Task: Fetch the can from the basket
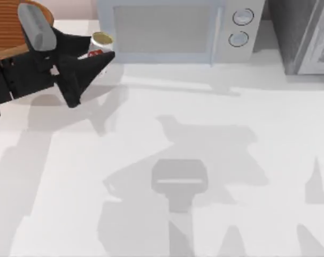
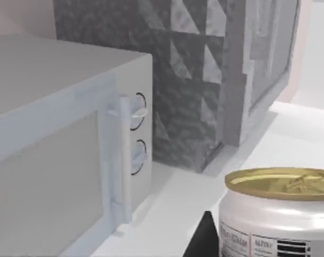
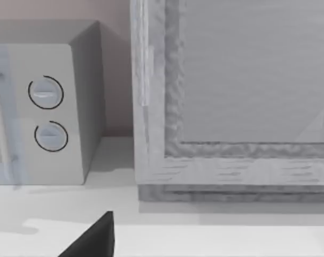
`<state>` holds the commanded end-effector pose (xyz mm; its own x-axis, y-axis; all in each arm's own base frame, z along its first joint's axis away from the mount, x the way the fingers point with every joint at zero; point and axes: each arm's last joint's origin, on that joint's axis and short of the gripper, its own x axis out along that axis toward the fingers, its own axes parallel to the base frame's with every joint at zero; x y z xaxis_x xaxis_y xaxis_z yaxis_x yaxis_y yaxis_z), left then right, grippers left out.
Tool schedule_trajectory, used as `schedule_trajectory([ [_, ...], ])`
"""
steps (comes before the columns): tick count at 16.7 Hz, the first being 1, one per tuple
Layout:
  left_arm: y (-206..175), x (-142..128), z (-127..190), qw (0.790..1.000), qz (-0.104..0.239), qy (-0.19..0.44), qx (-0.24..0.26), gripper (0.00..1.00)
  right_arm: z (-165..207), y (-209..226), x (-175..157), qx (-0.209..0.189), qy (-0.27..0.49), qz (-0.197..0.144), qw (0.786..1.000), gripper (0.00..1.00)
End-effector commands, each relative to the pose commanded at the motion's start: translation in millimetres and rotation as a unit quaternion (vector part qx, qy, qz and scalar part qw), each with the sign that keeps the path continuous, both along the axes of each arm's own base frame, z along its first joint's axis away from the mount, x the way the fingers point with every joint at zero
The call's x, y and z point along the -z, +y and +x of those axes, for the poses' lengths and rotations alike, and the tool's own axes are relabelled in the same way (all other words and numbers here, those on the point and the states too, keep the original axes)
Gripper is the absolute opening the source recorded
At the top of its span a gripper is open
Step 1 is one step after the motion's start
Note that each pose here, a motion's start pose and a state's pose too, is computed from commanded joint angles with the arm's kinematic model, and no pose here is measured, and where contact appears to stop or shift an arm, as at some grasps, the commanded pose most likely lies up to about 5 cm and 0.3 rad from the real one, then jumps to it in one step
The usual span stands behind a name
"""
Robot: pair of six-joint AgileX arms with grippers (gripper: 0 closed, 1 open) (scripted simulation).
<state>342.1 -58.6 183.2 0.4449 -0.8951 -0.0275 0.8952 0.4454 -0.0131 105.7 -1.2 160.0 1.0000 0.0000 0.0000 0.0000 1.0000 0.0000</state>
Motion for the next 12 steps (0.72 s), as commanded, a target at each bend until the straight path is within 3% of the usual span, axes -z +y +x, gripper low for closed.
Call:
schedule_trajectory([
  [6,-16.5,83.3,52.4,0.99,-0.006,-0.009,0.138,0.0,0.0,0.0,0.0,0.0,0.0,0.0,1.0,1.0],
  [12,-24.7,152.5,66.1,0.975,-0.011,-0.01,0.224,0.0,0.0,0.0,0.0,0.0,0.0,0.0,1.0,1.0],
])
